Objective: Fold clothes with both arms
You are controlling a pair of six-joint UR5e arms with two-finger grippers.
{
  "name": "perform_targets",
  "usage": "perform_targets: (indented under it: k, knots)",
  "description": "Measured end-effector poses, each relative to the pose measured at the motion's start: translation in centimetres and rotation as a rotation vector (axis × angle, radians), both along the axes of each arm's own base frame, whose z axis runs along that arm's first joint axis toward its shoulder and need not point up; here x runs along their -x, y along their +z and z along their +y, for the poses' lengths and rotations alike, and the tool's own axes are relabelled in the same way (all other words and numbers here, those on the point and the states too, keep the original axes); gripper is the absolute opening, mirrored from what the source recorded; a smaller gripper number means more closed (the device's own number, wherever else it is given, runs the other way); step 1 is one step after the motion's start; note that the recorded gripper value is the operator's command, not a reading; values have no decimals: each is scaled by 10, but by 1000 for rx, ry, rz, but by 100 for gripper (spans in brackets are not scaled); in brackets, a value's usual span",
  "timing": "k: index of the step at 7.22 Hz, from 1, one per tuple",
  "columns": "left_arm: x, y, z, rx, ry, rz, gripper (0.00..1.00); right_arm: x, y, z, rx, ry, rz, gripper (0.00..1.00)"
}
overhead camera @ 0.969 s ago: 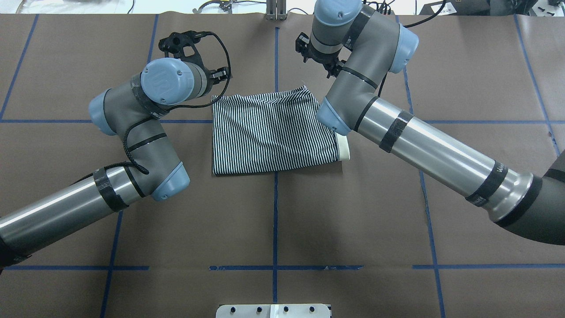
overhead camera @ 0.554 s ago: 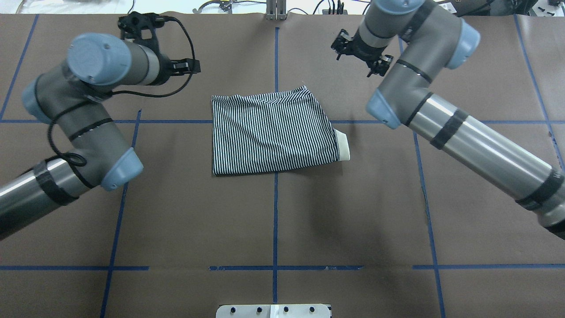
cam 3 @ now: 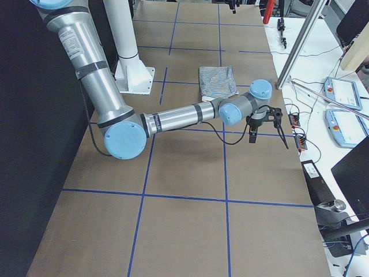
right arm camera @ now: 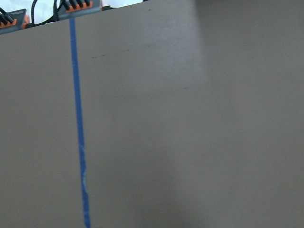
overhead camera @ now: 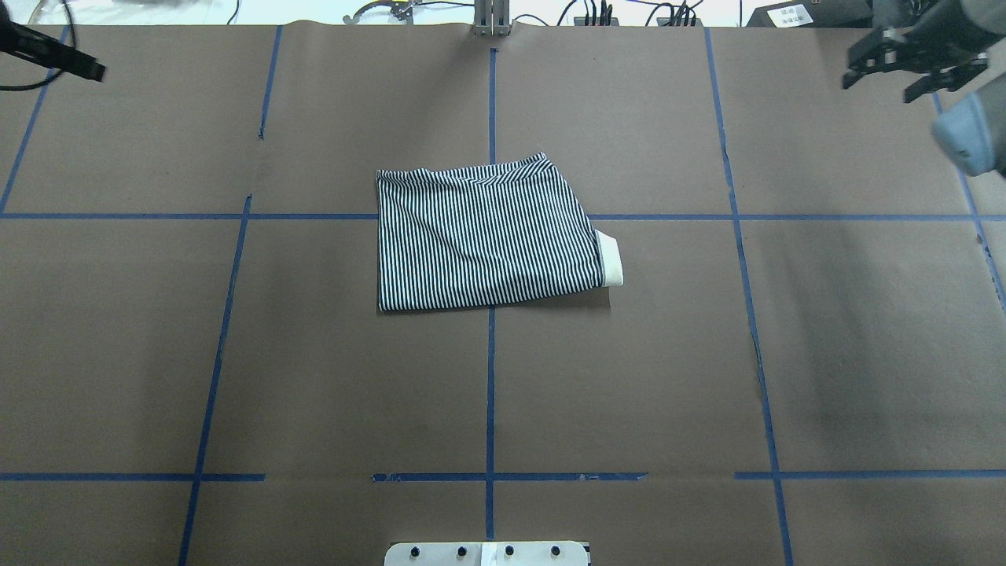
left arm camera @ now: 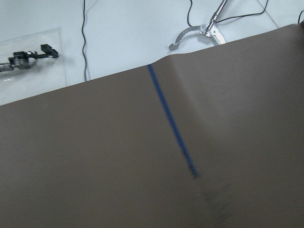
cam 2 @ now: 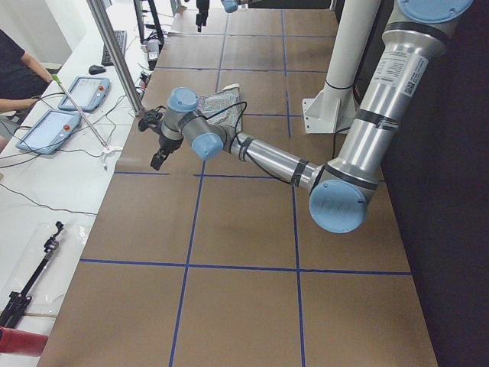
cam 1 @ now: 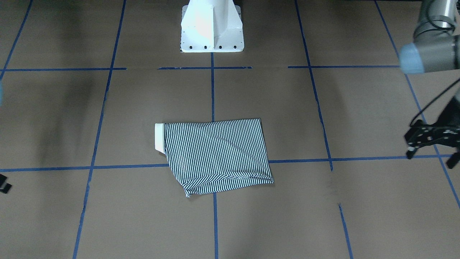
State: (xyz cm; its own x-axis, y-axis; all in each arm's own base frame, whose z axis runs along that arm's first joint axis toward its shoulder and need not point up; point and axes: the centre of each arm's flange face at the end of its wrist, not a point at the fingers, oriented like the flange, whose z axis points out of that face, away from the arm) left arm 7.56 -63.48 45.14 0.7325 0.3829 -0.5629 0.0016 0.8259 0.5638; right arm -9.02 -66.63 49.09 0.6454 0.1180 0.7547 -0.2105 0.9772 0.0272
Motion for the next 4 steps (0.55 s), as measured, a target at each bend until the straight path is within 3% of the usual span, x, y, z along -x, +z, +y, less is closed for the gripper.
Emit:
perform_targets:
  k: [2,4]
  knots:
    - [129,75,3,-30,48,-41,100,-102,56,23,-71,-128,68,100]
    - [166,118,34,49,62,-14,100,-149,91,68,-76,-212,91,100]
